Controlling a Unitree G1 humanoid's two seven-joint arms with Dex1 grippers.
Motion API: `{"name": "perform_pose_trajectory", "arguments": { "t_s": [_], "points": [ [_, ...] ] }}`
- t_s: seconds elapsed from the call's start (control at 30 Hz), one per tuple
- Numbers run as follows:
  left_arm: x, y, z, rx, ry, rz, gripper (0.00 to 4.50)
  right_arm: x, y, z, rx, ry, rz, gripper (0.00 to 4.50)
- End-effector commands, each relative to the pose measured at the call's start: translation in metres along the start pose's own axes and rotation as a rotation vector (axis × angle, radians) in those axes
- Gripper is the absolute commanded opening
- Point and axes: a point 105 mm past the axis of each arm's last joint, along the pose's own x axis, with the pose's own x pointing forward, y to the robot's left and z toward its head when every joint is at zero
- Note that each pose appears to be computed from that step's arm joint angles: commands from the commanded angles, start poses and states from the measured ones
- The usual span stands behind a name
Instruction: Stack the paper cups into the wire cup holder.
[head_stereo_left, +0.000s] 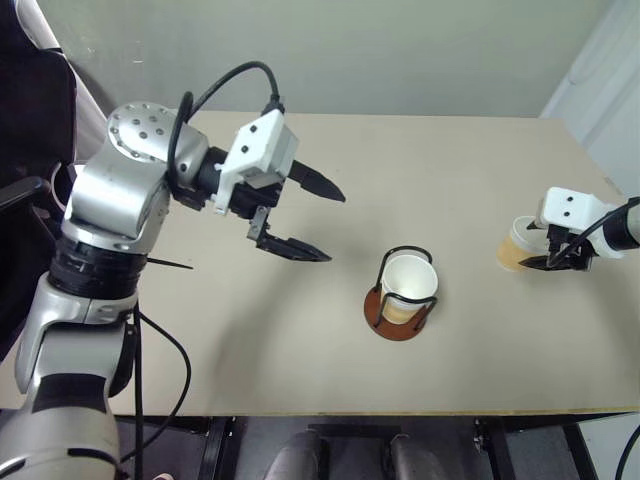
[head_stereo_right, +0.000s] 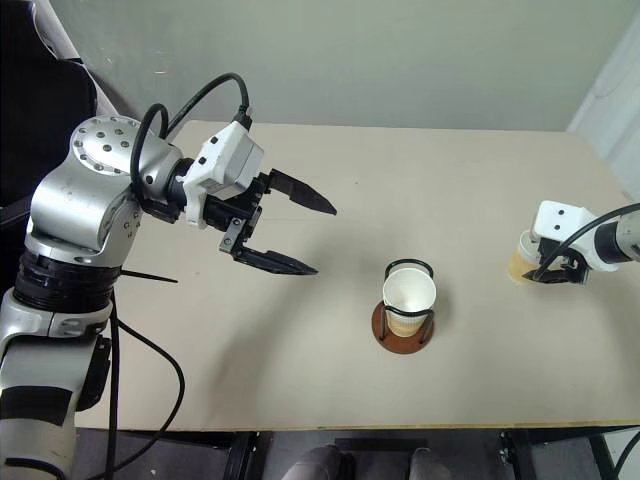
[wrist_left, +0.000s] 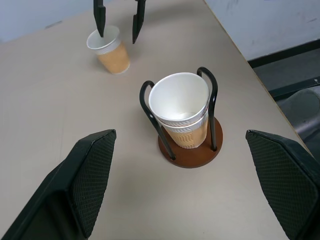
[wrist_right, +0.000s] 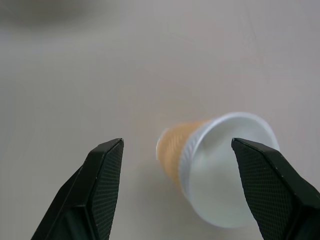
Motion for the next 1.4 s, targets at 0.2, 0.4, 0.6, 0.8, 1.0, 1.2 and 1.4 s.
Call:
{"name": "perform_pose_trajectory", "arguments": {
  "t_s": [0.2,0.4,0.6,0.8,1.0,1.2,1.4],
  "points": [
    [-0.006,-0.001,0.007,0.03,0.006,0.029,4.5,0.007,-0.006,-0.013,-0.021,0.059,0.027,2.26],
    [-0.005,-0.002,0.005,0.03,0.013,0.018,4.5,0.001,-0.003,-0.004,-0.003,0.014,0.057,0.21],
    [-0.006,-0.003,0.003,0.026,0.014,0.013,4.5,-0.025,-0.002,0.022,-0.062,-0.046,0.037,0.05],
    [-0.007,-0.007,0.001,0.014,0.013,-0.015,4.5,-0.073,0.011,0.087,-0.202,-0.206,-0.008,0.05],
    [-0.011,-0.004,-0.005,0.0,0.024,-0.016,4.5,-0.11,0.057,0.156,-0.335,-0.392,0.068,0.05],
    [-0.01,-0.003,-0.01,-0.004,0.029,-0.022,4.5,-0.099,0.097,0.167,-0.391,-0.388,0.217,0.05],
    [-0.009,-0.002,-0.01,0.003,0.032,-0.027,4.5,-0.089,0.114,0.172,-0.419,-0.393,0.29,0.05]
  ]
}}
